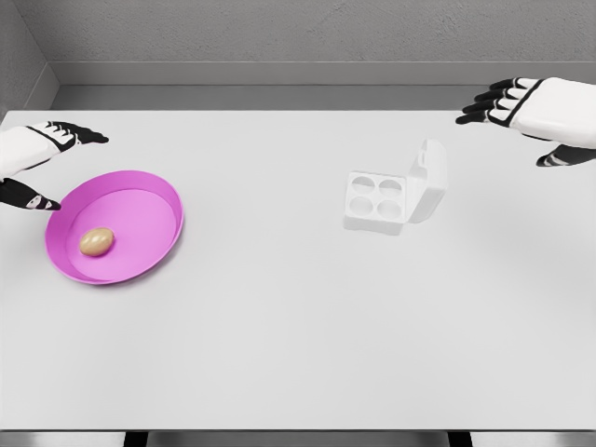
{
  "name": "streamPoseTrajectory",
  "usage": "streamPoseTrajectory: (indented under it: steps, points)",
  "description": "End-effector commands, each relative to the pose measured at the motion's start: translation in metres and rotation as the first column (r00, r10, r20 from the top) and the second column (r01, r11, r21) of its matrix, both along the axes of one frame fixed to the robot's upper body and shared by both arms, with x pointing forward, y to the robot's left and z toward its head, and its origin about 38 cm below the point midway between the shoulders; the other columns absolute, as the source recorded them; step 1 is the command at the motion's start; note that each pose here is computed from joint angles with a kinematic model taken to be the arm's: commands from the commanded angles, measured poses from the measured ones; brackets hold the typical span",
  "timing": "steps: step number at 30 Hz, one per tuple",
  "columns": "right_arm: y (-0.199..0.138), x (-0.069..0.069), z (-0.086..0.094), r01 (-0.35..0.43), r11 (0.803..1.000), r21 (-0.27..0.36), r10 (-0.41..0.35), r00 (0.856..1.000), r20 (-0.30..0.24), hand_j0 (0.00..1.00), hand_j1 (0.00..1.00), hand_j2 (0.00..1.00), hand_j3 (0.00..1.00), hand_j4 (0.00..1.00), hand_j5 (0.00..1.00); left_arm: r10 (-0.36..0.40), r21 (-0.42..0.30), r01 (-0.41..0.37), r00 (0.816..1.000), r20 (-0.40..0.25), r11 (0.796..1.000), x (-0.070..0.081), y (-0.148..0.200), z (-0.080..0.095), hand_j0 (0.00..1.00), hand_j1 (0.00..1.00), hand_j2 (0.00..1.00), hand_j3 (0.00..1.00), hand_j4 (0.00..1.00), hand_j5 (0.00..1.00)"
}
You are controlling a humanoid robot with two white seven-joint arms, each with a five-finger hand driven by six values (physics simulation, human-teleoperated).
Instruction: Pack egg into the box and close the box lid
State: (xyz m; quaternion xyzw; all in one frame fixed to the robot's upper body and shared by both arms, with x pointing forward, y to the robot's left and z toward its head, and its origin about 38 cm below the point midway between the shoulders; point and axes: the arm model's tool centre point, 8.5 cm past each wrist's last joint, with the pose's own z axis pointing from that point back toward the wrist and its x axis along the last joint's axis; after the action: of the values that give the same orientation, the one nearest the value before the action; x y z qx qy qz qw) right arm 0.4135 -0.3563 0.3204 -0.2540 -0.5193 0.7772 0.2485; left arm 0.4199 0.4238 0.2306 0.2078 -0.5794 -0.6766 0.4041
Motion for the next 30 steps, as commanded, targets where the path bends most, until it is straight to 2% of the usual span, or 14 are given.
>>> streamPoseTrajectory:
  steps: [1, 4, 6, 7, 9, 11, 12, 14, 18, 30]
  points:
    - [0.002, 0.000, 0.000, -0.003, 1.000, 0.005, 0.003, 1.000, -0.002, 1.00, 1.00, 1.00, 1.00, 1.00, 1.00, 0.003, -0.005, -0.003, 1.000, 0.000, 1.000, 0.000, 0.001, 0.001, 1.00, 1.00, 1.00, 1.00, 1.00, 1.00]
    - [0.007, 0.000, -0.003, -0.018, 1.000, 0.020, 0.018, 1.000, -0.006, 1.00, 1.00, 1.00, 1.00, 1.00, 1.00, 0.002, -0.004, -0.002, 1.000, 0.001, 1.000, 0.000, 0.001, 0.001, 1.00, 1.00, 1.00, 1.00, 1.00, 1.00]
    - [0.004, 0.000, -0.002, -0.010, 1.000, 0.015, 0.010, 1.000, -0.007, 1.00, 1.00, 1.00, 1.00, 1.00, 1.00, -0.008, 0.010, 0.008, 0.999, -0.033, 1.000, -0.002, -0.001, -0.006, 1.00, 1.00, 1.00, 1.00, 1.00, 1.00]
    - [-0.001, 0.001, -0.001, 0.006, 1.000, 0.016, -0.006, 1.000, -0.005, 1.00, 1.00, 1.00, 1.00, 1.00, 1.00, -0.017, 0.024, 0.019, 0.997, -0.080, 1.000, -0.006, -0.003, -0.021, 1.00, 1.00, 1.00, 1.00, 1.00, 1.00]
    - [-0.023, 0.008, -0.009, 0.074, 0.997, 0.027, -0.073, 0.997, -0.038, 1.00, 1.00, 1.00, 1.00, 1.00, 1.00, -0.051, 0.053, 0.060, 0.986, -0.161, 0.997, -0.012, -0.013, -0.048, 1.00, 1.00, 1.00, 1.00, 1.00, 1.00]
    - [-0.038, 0.009, 0.004, 0.116, 0.992, 0.054, -0.116, 0.993, -0.005, 1.00, 1.00, 1.00, 1.00, 1.00, 1.00, -0.056, 0.053, 0.066, 0.985, -0.162, 0.996, -0.012, -0.015, -0.048, 1.00, 1.00, 1.00, 1.00, 1.00, 1.00]
    - [-0.042, 0.010, 0.004, 0.130, 0.990, 0.053, -0.130, 0.992, -0.004, 1.00, 1.00, 1.00, 1.00, 1.00, 1.00, -0.057, 0.053, 0.066, 0.985, -0.161, 0.996, -0.012, -0.015, -0.048, 1.00, 1.00, 1.00, 1.00, 1.00, 1.00]
    - [-0.043, 0.006, -0.022, 0.134, 0.990, 0.034, -0.132, 0.989, -0.064, 1.00, 1.00, 1.00, 1.00, 1.00, 1.00, -0.051, 0.055, 0.060, 0.987, -0.154, 0.997, -0.011, -0.013, -0.045, 1.00, 1.00, 1.00, 1.00, 1.00, 1.00]
    - [-0.038, 0.001, -0.048, 0.124, 0.992, 0.020, -0.120, 0.985, -0.126, 1.00, 1.00, 1.00, 1.00, 1.00, 1.00, -0.046, 0.053, 0.054, 0.988, -0.151, 0.997, -0.010, -0.012, -0.044, 1.00, 1.00, 1.00, 1.00, 1.00, 1.00]
    - [-0.035, -0.002, -0.079, 0.119, 0.993, -0.001, -0.117, 0.972, -0.203, 1.00, 1.00, 1.00, 1.00, 1.00, 1.00, -0.053, 0.054, 0.063, 0.985, -0.166, 0.997, -0.012, -0.014, -0.050, 1.00, 1.00, 1.00, 1.00, 1.00, 1.00]
